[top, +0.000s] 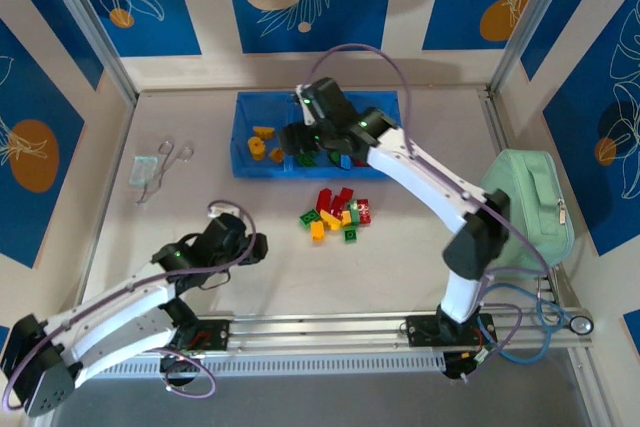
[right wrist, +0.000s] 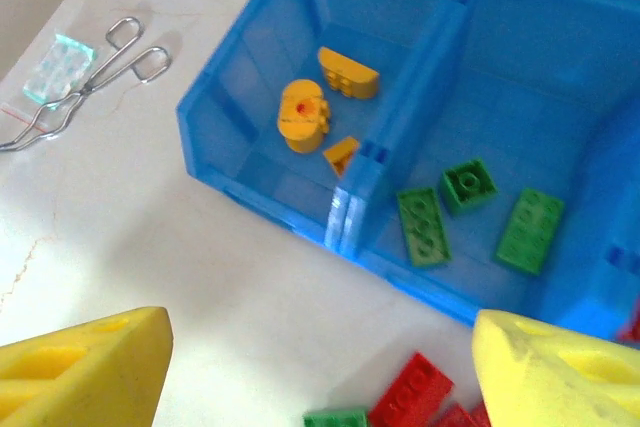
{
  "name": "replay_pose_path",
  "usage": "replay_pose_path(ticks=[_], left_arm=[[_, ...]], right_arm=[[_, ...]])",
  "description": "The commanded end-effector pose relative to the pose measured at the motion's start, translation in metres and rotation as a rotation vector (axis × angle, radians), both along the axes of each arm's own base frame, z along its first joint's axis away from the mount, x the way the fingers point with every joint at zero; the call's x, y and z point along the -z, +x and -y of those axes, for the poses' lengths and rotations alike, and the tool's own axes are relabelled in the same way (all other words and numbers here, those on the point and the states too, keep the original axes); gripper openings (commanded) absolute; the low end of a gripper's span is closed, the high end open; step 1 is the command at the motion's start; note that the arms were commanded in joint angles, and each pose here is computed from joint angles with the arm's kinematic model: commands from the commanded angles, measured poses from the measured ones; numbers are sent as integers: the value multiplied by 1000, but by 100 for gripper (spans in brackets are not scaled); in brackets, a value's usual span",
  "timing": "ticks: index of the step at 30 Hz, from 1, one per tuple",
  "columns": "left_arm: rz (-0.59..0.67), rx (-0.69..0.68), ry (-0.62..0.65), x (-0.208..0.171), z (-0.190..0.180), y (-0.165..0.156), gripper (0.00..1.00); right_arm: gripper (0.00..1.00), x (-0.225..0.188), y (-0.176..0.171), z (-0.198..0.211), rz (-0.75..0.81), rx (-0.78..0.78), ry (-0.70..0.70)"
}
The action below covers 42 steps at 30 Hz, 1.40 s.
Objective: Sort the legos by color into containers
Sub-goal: Place the lego in the container, then pick up the lego from the center of the table.
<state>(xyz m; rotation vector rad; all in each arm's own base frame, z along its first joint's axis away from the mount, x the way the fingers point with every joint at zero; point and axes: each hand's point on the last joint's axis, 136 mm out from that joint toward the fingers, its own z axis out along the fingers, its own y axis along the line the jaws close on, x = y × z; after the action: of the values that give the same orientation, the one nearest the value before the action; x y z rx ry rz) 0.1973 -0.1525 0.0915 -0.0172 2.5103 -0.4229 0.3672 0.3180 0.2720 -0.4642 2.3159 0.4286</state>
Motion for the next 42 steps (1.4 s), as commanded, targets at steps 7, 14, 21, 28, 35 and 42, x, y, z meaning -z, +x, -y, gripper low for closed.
replay_pose_path(ticks=[7, 14, 21, 28, 35, 42], left_arm=[[1, 153, 0, -18, 87, 24, 71], [-69, 231, 40, 2, 143, 29, 63], [-135, 241, 121, 27, 163, 35, 62], [-170, 245, 196, 45, 168, 41, 58], [-192, 260, 258, 58, 169, 41, 46], [-165, 270, 296, 49, 168, 42, 36]], right_arm=[[79, 77, -31, 85, -191, 233, 87], [78, 108, -57, 117, -265, 321, 119], [78, 111, -72, 133, -280, 348, 164], [78, 112, -78, 143, -288, 370, 207], [78, 115, -82, 147, -290, 377, 248], [77, 121, -83, 148, -301, 382, 249]])
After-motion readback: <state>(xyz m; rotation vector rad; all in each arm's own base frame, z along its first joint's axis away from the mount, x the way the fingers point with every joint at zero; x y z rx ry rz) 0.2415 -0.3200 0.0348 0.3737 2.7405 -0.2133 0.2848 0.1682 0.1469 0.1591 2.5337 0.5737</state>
